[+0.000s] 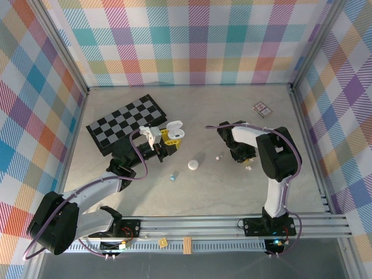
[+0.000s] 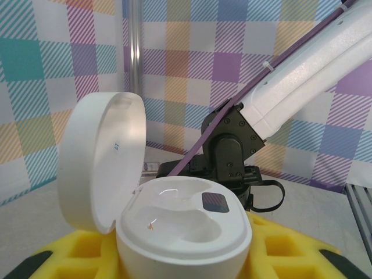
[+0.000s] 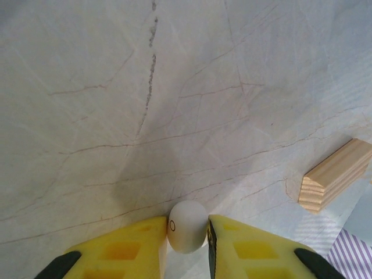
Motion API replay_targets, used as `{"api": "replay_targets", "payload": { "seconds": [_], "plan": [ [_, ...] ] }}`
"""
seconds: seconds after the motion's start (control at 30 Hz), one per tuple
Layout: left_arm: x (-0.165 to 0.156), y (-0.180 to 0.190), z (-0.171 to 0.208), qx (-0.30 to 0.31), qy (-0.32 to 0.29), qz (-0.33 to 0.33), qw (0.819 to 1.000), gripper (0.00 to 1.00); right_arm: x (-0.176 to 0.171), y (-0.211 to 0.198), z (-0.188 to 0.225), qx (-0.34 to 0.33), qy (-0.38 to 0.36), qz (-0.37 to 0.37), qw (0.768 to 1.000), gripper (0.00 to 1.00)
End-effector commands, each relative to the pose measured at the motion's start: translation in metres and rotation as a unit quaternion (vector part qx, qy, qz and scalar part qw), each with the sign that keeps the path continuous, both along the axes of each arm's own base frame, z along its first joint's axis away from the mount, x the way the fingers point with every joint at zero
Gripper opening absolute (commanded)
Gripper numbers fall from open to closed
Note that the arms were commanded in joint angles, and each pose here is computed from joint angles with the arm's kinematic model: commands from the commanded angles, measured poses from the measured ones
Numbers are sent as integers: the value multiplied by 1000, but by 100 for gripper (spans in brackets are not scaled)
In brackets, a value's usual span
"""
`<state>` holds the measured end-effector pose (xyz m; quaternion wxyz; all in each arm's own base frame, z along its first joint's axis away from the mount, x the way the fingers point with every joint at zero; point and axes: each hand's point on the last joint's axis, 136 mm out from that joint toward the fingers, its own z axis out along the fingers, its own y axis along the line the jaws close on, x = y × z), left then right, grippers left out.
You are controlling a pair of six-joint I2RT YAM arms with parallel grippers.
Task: Insert the wireless bluetooth earbuds into the charging case
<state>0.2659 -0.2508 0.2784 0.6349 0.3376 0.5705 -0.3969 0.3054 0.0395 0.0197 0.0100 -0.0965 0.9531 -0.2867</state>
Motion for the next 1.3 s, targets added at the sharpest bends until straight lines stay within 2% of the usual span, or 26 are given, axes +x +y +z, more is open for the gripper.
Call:
{"api": "replay_targets", "payload": {
  "seconds": [0.0,0.27,0.4,0.47,0.6,0.7,0.9,1.07,1.27],
  "plan": [
    [-1,4,7,-5,-16,4,1000,34,3,-7,-5,-13,1,-4,1000,24],
    [-1,3,10,-6,-17,1,1000,34,5,16,16,115,-51,-38,991,22],
    [0,1,8,5,-18,-2,1000,34,2,28,30,209,-76,-73,972,22],
    [0,-1,6,12,-22,-3,1000,34,0,37,37,280,-86,-102,951,23],
    [2,-6,3,17,-22,-7,1000,34,-3,53,55,421,-98,-158,888,24],
    [2,-11,4,15,-24,-14,999,34,-5,61,68,493,-98,-177,846,24],
    [-1,-20,1,18,-22,-26,999,34,-10,74,93,594,-84,-199,775,24],
    [-3,-27,-5,25,-17,-33,999,34,-17,85,104,642,-65,-201,737,24],
    [-4,-33,-8,25,-17,-38,999,34,-25,94,117,671,-51,-195,713,24]
  ]
}}
